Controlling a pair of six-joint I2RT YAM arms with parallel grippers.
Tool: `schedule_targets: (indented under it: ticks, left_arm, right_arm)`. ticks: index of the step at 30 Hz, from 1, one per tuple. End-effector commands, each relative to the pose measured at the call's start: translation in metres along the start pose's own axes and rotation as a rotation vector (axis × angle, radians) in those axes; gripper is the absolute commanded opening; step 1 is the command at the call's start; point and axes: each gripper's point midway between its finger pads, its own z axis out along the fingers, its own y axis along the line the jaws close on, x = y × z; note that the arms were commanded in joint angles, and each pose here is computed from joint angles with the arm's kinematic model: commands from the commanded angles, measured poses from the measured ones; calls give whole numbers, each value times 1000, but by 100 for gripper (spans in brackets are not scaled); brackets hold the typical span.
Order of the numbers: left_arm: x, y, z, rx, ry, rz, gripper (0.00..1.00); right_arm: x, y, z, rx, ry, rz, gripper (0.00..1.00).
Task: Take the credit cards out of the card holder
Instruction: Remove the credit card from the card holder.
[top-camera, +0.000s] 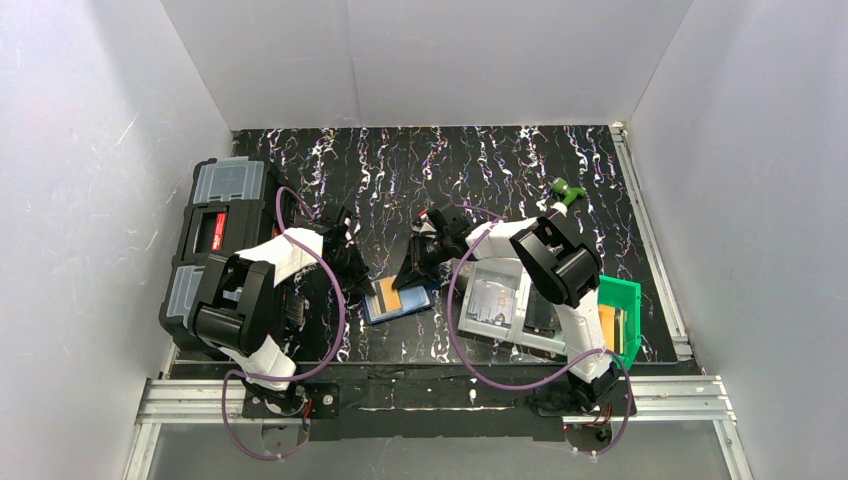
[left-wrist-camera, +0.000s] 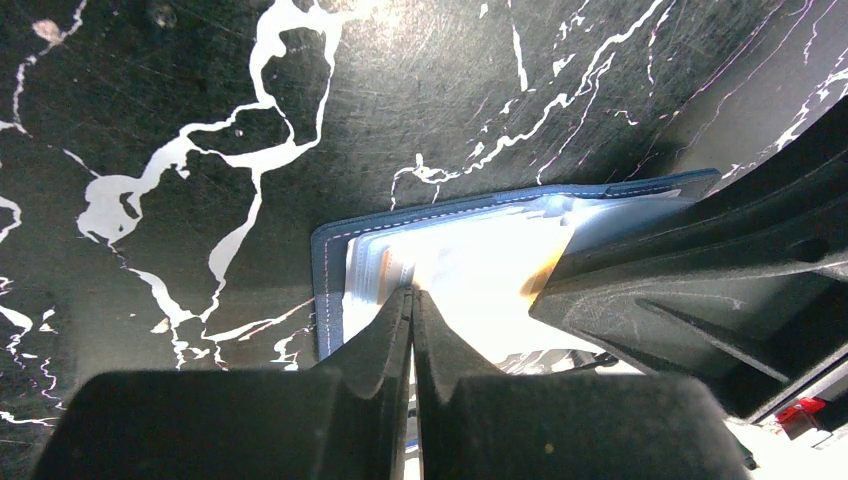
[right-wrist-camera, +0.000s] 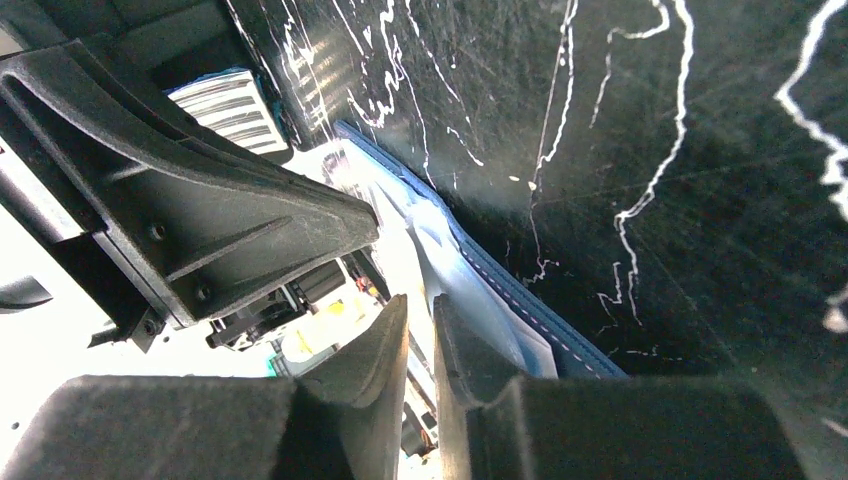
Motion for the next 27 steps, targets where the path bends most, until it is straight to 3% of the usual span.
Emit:
schedule_targets:
  ticks: [1,14,20,27]
  left_arm:
    - [20,76,20,-302,54,-2,0]
    - [19,73,21,-294,58,-1,0]
    - [19,75,20,-306,51,1,0]
    - [19,81,19,-328,48,0,0]
  right_arm:
    - [-1,15,-2,-40,9,-26,22]
    - [-3,7,3,1,11,-23,16]
    - [-4,9,0,11,-6,-46,2]
    - [-9,-5,-18,58,-57,-29,1]
